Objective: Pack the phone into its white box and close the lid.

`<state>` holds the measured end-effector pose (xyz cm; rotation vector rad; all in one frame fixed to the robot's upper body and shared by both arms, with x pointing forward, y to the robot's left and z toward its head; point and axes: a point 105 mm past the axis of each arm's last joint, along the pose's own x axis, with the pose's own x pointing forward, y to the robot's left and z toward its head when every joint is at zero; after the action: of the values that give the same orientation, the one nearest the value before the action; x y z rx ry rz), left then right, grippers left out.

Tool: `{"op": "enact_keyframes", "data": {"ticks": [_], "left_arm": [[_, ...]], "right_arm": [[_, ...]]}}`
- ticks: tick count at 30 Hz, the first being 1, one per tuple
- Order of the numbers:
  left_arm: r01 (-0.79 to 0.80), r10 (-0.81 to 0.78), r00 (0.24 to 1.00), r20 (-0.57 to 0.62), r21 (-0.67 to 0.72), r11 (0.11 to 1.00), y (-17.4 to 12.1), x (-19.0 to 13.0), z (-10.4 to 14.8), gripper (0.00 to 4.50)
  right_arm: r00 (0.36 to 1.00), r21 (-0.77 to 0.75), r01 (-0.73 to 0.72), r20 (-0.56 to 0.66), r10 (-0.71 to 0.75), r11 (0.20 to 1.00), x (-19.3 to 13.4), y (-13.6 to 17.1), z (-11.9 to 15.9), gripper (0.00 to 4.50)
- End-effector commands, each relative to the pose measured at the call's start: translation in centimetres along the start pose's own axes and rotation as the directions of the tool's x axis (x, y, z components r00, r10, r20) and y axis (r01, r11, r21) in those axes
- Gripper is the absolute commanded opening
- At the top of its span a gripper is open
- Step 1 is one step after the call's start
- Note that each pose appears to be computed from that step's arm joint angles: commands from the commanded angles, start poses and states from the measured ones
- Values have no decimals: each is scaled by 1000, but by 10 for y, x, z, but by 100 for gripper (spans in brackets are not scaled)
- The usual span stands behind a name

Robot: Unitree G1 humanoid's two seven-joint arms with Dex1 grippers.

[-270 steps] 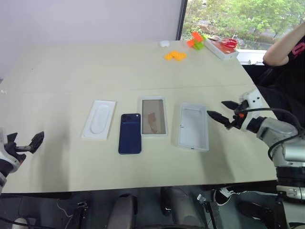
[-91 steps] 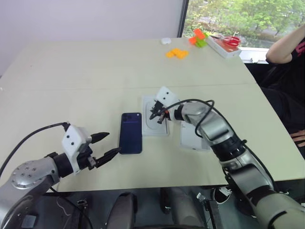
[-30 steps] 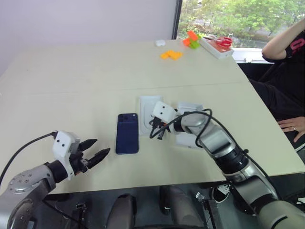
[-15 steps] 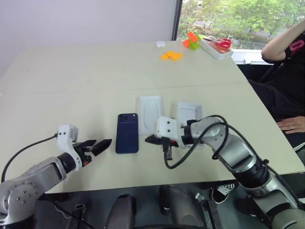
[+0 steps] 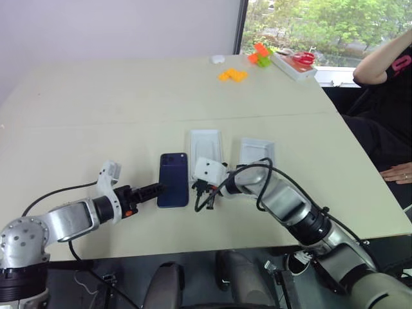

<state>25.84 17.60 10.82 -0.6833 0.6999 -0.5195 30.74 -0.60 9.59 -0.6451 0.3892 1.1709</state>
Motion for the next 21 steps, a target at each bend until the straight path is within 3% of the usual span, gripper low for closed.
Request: {"op": "enact_keyframes", "data": {"ticks": [1, 21], "left_arm": [[15, -15, 1000, -11, -15, 1000, -5, 3, -1, 442], [133, -137, 990, -33, -113, 985, -26, 22, -16, 442]], "right_arm": [[1000, -26, 29, 3, -29, 999, 1, -4, 7, 0], [995, -60, -68, 64, 72, 996, 13, 15, 15, 0]]}}
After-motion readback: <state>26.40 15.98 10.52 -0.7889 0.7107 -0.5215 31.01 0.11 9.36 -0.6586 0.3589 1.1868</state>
